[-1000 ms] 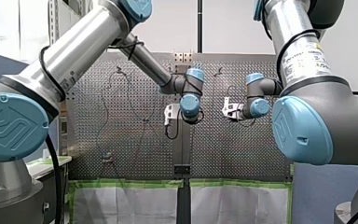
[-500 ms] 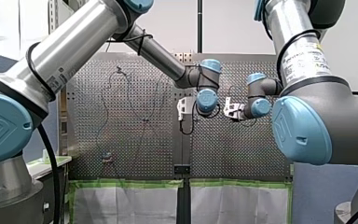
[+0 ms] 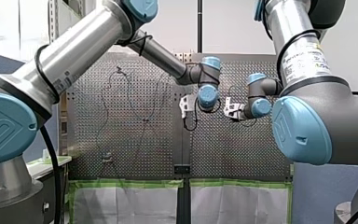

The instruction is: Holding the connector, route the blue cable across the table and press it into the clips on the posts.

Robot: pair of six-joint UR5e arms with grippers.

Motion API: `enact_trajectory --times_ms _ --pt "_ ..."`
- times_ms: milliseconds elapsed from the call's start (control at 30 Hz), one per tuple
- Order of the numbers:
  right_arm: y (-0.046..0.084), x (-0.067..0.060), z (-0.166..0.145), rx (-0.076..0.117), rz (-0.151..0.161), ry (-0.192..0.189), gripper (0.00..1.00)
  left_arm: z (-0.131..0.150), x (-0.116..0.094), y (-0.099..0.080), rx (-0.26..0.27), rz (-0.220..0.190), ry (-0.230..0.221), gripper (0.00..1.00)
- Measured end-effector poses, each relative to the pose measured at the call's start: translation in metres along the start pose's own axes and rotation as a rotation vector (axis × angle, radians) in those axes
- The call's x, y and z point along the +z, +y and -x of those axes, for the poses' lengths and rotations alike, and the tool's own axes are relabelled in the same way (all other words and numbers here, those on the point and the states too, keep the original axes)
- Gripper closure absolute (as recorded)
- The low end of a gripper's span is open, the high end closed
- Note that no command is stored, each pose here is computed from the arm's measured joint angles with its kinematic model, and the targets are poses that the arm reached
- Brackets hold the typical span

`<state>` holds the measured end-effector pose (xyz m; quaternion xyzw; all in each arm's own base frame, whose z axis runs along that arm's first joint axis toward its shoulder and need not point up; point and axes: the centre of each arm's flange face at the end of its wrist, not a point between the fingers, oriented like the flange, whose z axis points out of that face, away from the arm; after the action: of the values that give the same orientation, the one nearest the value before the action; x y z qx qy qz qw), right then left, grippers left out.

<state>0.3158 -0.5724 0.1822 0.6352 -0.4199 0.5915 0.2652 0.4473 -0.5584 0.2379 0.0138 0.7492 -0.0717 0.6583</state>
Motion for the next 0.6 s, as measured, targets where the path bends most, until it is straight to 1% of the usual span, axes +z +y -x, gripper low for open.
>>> enact_trajectory --times_ms 200,300,433,600 --pt "0.002 0.000 0.000 0.002 -0.003 0.001 1.00 -0.019 0.006 -0.011 0.012 -0.015 0.044 0.00" --pt "0.003 0.000 -0.001 0.002 -0.005 0.001 1.00 -0.028 0.013 -0.015 0.009 -0.020 0.060 0.00" --pt "0.002 0.000 0.000 0.003 -0.010 0.001 1.00 -0.040 0.026 -0.020 -0.004 -0.029 0.062 0.00" --pt "0.002 0.000 0.000 0.003 -0.011 0.001 1.00 -0.051 0.039 -0.024 -0.017 -0.027 0.056 0.00"
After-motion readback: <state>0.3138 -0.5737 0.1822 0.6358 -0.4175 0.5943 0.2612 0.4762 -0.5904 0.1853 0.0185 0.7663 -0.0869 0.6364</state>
